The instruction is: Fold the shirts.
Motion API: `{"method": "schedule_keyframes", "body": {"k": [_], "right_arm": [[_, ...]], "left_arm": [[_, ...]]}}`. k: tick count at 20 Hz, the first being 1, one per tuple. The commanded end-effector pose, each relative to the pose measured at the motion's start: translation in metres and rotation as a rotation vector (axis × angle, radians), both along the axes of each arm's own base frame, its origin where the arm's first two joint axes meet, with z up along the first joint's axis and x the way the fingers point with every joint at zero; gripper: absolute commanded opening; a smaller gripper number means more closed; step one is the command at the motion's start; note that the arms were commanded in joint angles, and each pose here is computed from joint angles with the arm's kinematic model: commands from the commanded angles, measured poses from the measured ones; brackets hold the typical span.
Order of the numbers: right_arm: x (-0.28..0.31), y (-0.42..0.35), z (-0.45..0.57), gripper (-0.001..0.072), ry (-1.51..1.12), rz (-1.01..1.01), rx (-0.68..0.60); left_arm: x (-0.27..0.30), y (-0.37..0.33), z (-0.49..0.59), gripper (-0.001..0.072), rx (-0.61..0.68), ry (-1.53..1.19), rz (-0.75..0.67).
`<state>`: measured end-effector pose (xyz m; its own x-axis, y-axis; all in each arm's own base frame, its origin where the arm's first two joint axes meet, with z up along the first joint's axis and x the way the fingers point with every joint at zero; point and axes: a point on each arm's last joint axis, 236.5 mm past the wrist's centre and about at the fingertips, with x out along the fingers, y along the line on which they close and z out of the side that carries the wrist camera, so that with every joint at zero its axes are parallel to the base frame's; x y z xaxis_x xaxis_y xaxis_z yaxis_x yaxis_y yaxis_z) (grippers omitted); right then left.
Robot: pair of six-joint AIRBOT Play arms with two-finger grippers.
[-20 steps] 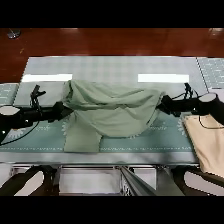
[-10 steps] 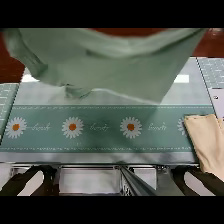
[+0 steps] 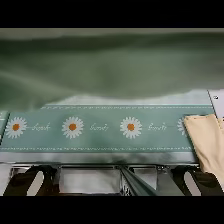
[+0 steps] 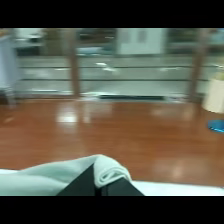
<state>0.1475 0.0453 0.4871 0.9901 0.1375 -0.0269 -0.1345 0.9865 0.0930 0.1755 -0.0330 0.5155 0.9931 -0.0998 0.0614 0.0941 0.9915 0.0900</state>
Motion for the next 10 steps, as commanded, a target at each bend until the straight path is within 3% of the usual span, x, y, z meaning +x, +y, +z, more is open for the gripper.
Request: {"method": "schedule_keyframes", "body": {"k": [1,5,10], "right_arm": [[-0.033,-0.024,-0.032,0.0021,0.108,-0.126,0.008],[-0.001,-0.009,-0.098,0.0021,0.341,-0.037,0.035],[0.093,-0.008,-0.214,0.0021,0.563,0.012,0.128]], "left_arm": [[-0.038,0.025,-0.011,0.0026,0.028,0.010,0.091],[0.021,0.024,-0.091,0.0026,0.019,0.261,0.063],[0.130,0.018,-0.250,0.0026,-0.009,0.644,0.031]]}}
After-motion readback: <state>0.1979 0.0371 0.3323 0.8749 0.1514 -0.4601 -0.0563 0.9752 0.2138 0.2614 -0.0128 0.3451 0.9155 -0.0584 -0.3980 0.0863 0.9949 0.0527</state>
